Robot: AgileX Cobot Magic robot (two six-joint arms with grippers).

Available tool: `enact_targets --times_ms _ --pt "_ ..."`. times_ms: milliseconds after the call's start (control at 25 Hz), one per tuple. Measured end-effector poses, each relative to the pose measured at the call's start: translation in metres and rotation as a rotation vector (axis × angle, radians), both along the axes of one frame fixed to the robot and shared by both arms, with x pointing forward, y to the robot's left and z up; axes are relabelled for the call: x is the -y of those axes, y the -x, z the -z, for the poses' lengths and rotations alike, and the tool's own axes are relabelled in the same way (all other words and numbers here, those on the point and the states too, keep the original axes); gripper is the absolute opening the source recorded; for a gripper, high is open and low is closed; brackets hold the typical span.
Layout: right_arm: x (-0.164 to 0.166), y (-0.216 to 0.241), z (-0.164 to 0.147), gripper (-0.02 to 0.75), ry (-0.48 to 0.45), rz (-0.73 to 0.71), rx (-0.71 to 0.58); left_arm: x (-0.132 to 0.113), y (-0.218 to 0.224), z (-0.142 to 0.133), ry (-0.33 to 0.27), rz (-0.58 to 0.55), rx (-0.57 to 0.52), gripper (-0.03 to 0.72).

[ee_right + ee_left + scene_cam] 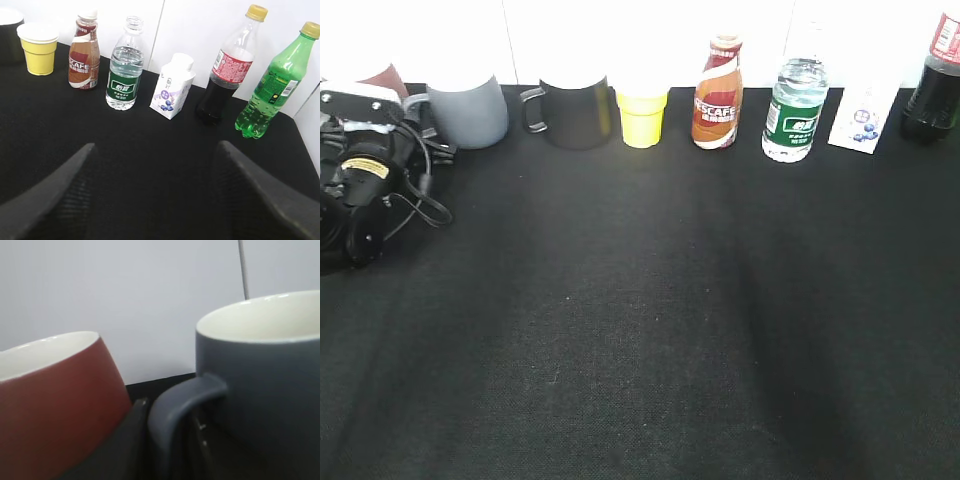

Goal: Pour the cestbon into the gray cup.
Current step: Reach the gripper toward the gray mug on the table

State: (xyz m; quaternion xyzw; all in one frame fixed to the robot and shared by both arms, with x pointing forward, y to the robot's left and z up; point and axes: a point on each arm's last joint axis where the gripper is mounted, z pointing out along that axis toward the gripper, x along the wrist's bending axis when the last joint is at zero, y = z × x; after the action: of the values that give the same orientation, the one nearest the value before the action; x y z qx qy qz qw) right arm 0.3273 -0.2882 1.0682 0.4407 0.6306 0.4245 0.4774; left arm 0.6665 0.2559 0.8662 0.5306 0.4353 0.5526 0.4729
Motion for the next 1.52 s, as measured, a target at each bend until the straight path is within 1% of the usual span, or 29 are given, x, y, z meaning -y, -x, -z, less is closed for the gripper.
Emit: enact_targets --times_ms 40,800,1200,1360,1520 --pt "0.0 0.0 0.0 0.534 0.001 0.0 0.0 0.0 0.0 0.0 0.0 0.007 0.001 0.071" --pt "0.0 0.0 0.0 0.534 0.002 -0.001 -0.001 -0.001 -0.001 0.0 -0.009 0.021 0.003 0.071" --pt "0.0 0.0 0.0 0.534 0.003 -0.001 -0.003 -0.002 0.022 0.001 -0.013 0.044 -0.022 0.072" --pt "0.0 0.0 0.0 0.534 0.003 -0.001 -0.004 -0.002 0.029 -0.005 0.005 0.055 -0.039 0.072" --pt "0.0 0.0 0.001 0.534 0.001 -0.002 -0.006 0.002 0.036 -0.015 -0.015 0.106 -0.068 0.067"
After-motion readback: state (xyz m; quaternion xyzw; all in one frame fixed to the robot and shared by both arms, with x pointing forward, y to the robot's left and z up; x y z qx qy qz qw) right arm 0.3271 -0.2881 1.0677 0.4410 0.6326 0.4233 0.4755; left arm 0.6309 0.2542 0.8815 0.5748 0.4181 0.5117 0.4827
